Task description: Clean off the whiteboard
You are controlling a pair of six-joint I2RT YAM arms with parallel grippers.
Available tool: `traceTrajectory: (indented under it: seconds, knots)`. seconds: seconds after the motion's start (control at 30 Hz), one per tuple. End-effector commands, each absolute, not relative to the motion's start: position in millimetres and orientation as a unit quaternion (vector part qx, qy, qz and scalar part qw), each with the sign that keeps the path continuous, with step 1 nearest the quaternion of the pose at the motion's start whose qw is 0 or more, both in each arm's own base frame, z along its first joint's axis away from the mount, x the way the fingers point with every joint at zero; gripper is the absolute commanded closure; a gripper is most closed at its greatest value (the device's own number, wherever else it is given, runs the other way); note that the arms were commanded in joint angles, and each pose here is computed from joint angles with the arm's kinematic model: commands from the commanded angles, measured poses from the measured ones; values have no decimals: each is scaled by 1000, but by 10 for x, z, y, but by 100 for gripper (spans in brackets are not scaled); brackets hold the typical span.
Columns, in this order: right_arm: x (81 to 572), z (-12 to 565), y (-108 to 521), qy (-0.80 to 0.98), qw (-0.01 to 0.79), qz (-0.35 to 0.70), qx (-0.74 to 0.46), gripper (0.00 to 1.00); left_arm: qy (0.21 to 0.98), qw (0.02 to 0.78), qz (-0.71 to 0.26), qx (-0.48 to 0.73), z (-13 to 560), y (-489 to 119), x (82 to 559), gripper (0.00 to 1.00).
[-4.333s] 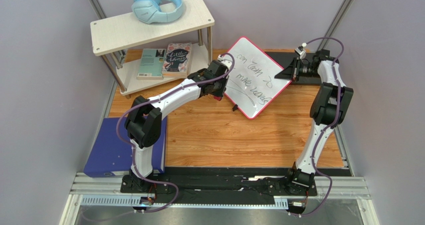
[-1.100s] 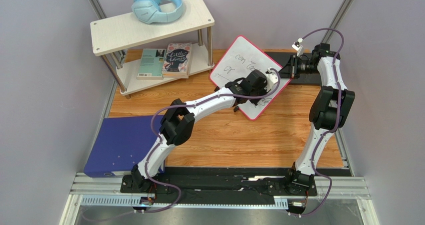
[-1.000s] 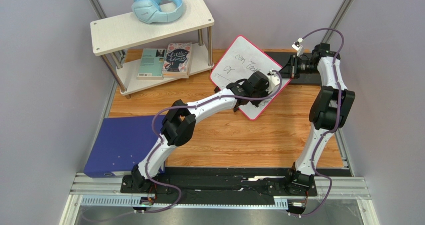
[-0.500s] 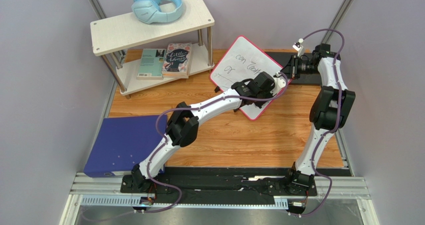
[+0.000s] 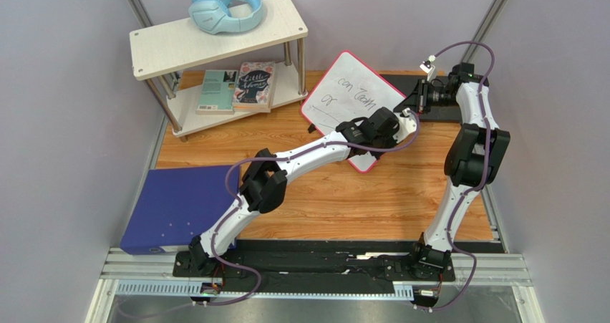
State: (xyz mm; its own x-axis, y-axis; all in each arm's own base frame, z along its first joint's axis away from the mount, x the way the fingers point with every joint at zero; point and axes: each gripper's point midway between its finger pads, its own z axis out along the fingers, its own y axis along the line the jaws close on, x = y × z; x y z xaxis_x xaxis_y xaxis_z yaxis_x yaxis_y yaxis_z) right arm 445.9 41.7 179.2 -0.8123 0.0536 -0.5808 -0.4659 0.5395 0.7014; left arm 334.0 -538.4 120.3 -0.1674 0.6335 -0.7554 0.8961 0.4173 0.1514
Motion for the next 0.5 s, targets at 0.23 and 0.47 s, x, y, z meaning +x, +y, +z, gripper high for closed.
traceTrajectory:
  seconds: [0.23,0.47]
  knots:
    - [4366,1598,514,852,271,407,-188,100,760,461,-153,433,1270,-5442,3843,100]
    - [4349,1606,524,850,270,410,-192,100,815,440,-145,349,1004,-4868,4165,100]
